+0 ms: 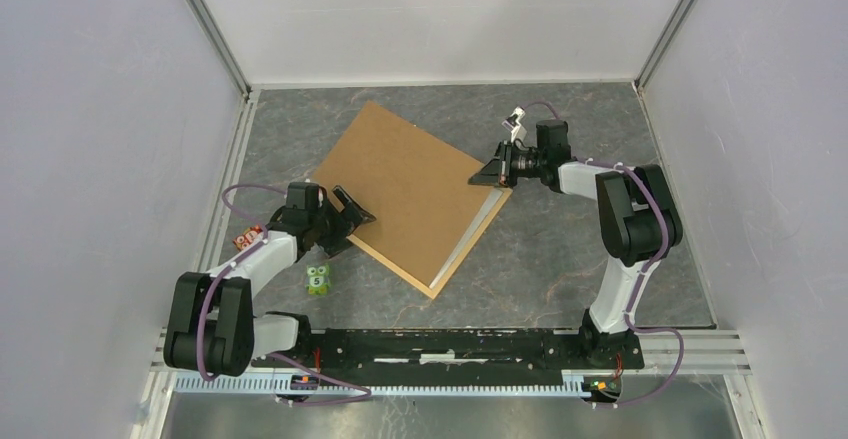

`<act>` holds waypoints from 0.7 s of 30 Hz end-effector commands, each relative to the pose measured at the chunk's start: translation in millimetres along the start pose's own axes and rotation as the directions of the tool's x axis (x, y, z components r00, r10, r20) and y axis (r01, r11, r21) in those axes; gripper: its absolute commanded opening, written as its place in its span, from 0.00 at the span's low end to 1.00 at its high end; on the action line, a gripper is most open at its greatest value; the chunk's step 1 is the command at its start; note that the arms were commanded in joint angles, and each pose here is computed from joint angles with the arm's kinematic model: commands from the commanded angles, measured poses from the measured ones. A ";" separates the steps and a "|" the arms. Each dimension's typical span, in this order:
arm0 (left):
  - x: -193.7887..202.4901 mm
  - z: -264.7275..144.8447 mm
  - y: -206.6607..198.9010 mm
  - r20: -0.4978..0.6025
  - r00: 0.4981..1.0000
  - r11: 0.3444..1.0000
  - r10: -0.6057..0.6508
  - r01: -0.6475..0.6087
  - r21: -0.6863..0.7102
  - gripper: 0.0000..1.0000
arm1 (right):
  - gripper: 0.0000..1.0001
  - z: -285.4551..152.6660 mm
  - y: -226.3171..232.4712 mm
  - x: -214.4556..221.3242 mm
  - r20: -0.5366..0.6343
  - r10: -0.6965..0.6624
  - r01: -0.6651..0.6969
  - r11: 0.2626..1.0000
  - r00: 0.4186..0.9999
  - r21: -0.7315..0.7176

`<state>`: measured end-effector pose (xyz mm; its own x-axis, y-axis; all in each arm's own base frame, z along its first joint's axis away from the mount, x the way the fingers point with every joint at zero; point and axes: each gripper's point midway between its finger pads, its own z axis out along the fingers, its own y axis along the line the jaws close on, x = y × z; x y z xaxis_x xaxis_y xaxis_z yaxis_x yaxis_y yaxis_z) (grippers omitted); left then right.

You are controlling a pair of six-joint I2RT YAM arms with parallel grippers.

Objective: Put the photo into the frame

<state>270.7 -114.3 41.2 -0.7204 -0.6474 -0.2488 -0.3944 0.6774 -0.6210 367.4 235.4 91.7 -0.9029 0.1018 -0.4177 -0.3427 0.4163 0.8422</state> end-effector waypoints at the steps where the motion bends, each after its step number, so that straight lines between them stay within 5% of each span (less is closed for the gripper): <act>1: -9.2 -2.0 -14.6 0.012 1.000 0.999 0.019 -0.019 0.032 1.00 | 0.00 -1.5 -15.7 12.1 -0.037 -0.062 0.064 0.997 0.997 0.052; 21: -13.5 -6.9 -28.9 0.001 1.000 0.998 0.029 -0.029 0.064 1.00 | 0.00 4.9 -16.9 27.2 -0.057 -0.046 0.051 0.995 0.997 0.082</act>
<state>268.8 -115.2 42.3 -0.7312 -0.6443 -0.2242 -0.4112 0.6785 -0.6087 362.8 229.8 85.2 -0.9177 0.0825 -0.3887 -0.3157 0.4426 0.8393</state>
